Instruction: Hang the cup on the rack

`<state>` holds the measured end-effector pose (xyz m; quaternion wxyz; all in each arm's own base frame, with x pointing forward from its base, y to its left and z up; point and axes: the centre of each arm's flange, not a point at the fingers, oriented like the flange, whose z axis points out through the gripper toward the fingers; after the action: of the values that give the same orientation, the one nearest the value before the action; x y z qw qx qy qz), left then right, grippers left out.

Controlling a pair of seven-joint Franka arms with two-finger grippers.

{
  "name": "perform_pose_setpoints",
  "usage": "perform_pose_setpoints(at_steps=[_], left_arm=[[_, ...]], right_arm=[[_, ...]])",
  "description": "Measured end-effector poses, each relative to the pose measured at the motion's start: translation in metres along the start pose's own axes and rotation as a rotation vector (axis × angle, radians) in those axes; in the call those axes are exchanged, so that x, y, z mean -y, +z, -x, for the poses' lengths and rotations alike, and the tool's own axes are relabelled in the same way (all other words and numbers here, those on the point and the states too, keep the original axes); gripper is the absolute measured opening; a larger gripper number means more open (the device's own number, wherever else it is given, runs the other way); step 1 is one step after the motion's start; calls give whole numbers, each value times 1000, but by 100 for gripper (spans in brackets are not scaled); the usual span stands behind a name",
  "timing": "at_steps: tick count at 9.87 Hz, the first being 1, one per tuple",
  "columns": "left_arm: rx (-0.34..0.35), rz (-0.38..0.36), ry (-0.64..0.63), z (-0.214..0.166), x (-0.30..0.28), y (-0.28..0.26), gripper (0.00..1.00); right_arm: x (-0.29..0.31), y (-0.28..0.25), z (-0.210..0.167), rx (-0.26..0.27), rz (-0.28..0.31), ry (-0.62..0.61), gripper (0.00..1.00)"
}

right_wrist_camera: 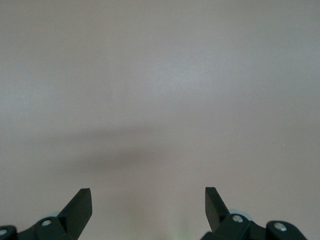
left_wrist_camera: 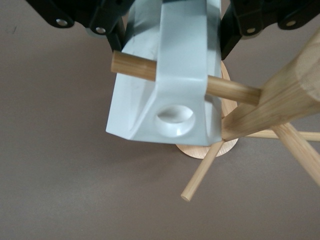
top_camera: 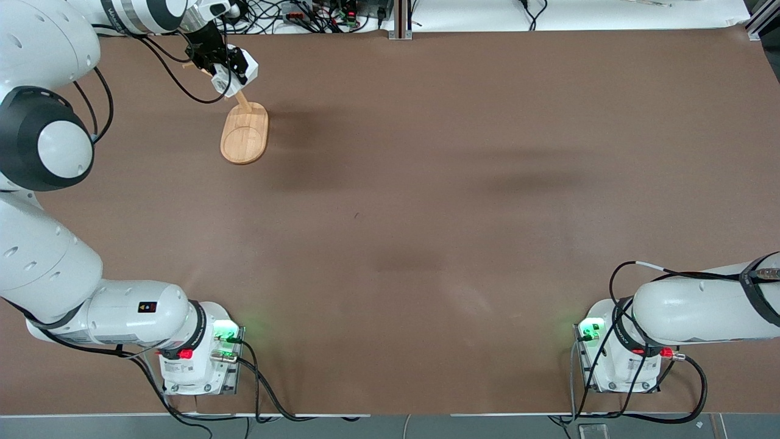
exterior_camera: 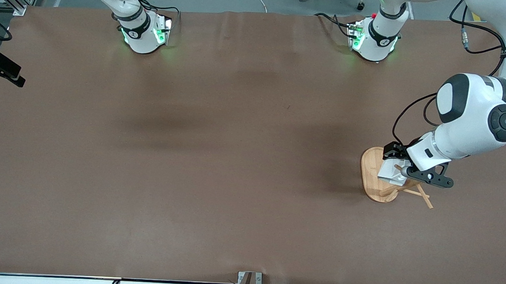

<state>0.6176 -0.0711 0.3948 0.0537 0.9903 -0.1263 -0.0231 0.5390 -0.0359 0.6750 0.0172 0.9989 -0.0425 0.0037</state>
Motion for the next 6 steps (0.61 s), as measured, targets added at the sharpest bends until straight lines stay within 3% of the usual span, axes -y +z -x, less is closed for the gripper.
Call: perform_pose_setpoints(at_steps=[2,4,6], left_arm=[[-18,-3,3,-3,0,-9,100],[-29,-4,-18,-7,-1,-24,100],[-27,-4,-142,0,-26,-61,100]], right_arm=[[0,0,0,0,0,0,100],[0,0,0,0,0,0,100],[0,0,0,1,0,1,100]])
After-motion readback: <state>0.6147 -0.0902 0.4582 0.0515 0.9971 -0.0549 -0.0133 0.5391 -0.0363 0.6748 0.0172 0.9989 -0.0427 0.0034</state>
